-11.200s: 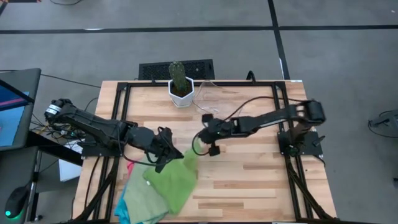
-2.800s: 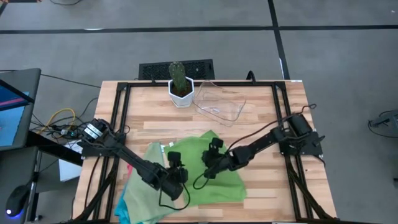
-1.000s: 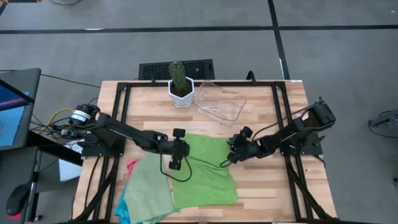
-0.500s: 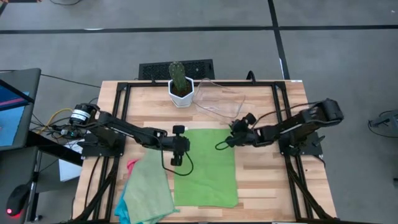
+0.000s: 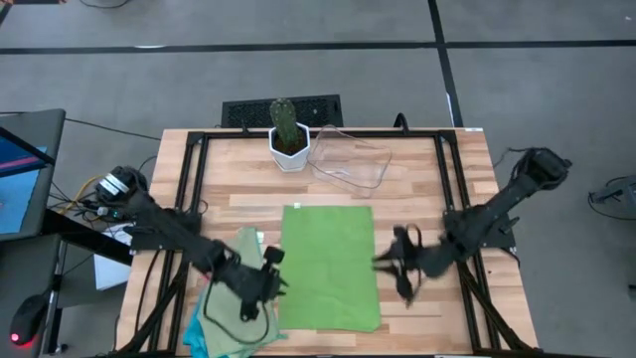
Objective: Fold microfiber towels
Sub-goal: Fold the green towel
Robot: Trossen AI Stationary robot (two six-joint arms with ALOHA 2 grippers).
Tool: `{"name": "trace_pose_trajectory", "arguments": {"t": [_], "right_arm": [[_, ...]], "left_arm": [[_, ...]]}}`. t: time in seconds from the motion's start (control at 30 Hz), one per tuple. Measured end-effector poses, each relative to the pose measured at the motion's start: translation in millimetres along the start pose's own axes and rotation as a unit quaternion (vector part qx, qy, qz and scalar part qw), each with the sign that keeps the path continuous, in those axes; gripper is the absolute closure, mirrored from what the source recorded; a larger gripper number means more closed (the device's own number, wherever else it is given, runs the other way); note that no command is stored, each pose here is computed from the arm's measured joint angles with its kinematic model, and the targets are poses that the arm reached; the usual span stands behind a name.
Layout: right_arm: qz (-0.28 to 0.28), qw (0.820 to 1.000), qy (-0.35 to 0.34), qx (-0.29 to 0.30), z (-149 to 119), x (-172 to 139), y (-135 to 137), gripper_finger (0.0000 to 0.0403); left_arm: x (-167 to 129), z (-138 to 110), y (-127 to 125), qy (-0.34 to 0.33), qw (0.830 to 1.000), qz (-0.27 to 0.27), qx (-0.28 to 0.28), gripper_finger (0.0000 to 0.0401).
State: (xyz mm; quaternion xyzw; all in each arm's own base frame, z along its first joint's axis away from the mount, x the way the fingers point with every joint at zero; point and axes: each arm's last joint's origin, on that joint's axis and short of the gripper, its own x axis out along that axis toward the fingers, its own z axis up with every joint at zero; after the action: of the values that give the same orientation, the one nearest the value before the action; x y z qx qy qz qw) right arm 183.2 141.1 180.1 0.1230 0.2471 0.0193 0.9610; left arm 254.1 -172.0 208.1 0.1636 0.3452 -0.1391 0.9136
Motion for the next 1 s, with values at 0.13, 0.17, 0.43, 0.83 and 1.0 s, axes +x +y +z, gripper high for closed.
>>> {"name": "trace_pose_trajectory", "arguments": {"t": [0.13,0.17,0.43,0.83,1.0], "right_arm": [[0.054,0.998,0.009,-0.014,-21.3,5.0,42.1,0.0276],[0.061,0.998,0.015,-0.014,-23.2,7.6,53.1,0.0272],[0.027,0.982,0.146,-0.116,-30.2,36.0,118.3,0.0206],[0.012,0.974,0.182,-0.131,-39.7,55.3,149.5,0.0185],[0.009,0.977,0.180,-0.117,-40.3,54.3,150.4,0.0190]], "left_arm": [[7.0,2.2,-25.2,-0.031,0.999,-0.021,-0.018,0.0286],[8.4,2.5,-30.1,-0.037,0.999,-0.027,-0.025,0.0276],[7.0,5.3,-42.7,-0.065,0.997,-0.017,-0.030,0.0189],[42.9,1.7,-78.0,-0.042,0.998,-0.029,0.036,0.0176],[45.8,-0.4,-94.0,-0.021,0.999,-0.029,0.033,0.0177]]}}
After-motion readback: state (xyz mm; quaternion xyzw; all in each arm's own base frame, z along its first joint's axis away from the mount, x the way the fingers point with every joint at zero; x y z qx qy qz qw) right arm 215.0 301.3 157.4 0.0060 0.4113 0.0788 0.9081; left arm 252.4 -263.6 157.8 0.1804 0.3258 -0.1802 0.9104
